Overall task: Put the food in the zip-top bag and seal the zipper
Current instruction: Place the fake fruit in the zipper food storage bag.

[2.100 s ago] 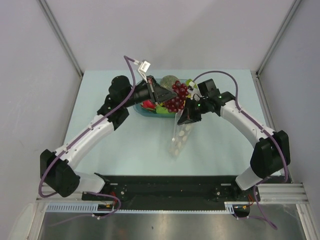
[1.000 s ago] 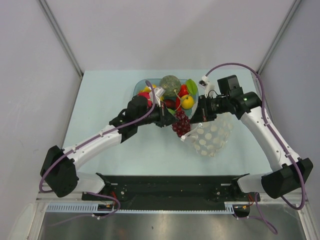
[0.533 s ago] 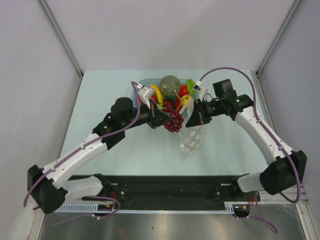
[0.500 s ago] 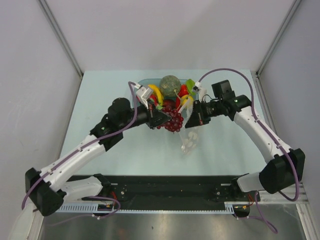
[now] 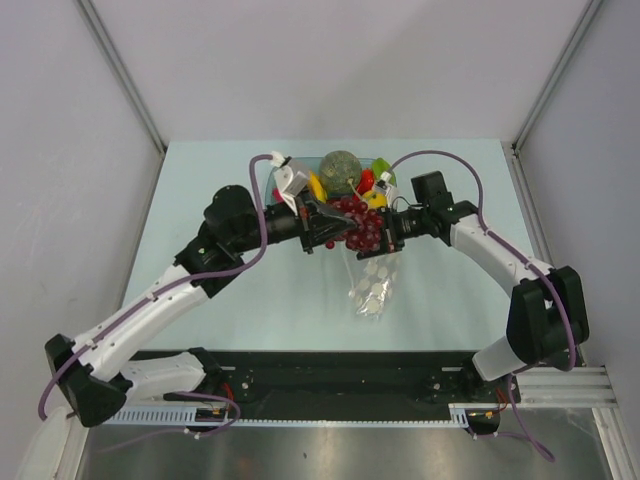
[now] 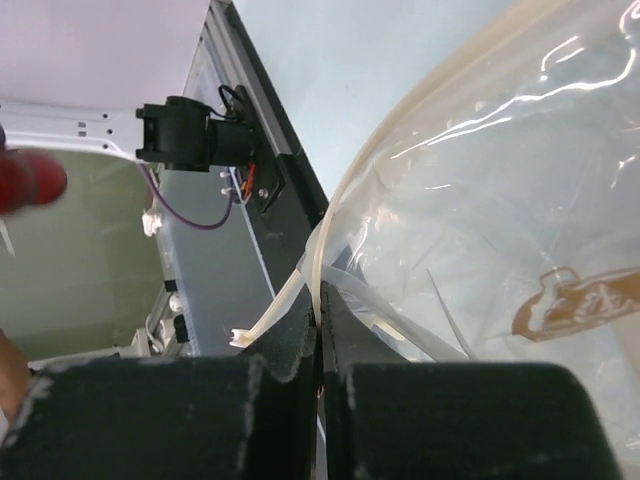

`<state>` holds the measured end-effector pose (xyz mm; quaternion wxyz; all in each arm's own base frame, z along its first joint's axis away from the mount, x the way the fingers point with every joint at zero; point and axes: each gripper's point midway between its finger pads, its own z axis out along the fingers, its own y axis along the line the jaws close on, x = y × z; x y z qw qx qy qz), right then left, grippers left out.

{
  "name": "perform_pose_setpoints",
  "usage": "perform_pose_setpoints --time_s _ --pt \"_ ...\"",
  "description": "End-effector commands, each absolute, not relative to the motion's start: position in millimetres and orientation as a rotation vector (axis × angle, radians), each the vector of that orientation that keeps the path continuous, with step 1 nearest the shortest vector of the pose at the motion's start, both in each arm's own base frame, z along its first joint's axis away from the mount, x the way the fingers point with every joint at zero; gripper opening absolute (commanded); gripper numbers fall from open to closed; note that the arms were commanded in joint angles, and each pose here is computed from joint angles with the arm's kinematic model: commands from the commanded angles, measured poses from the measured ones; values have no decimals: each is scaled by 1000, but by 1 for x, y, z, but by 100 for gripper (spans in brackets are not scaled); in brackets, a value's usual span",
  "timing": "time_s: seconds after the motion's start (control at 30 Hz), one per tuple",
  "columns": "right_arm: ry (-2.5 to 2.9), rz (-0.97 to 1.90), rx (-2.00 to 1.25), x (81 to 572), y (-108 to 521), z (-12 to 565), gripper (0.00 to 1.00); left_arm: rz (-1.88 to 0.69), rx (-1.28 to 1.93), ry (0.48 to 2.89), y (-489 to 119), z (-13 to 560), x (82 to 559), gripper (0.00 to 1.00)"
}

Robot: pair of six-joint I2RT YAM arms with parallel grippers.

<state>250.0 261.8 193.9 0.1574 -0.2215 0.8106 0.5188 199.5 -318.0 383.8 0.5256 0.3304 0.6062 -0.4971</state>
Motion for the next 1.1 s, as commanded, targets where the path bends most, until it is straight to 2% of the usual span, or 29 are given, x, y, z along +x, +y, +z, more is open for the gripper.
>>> perform_pose_setpoints --time_s 0.0,0.23,0.33,0.47,0.7,0.9,1.07 --pt "2238 1566 -671 246 253 213 0 -1269 882 1195 -342 437 183 0" --pt "2233 1707 -624 230 218 215 0 -1424 904 1115 -373 447 175 0" --pt "2224 1775 -616 222 210 212 0 -1485 903 1163 -393 418 181 0" --pt "2180 1830 -620 217 202 218 0 -1563 848 1341 -417 357 204 0" --pt "2156 1912 -588 199 182 222 0 -1615 825 1500 -425 299 225 0" --pt "2163 1886 -534 209 170 214 0 -1470 849 1678 -408 246 240 0" --pt "2188 1834 -518 211 161 215 0 -1173 895 1900 -391 188 259 0"
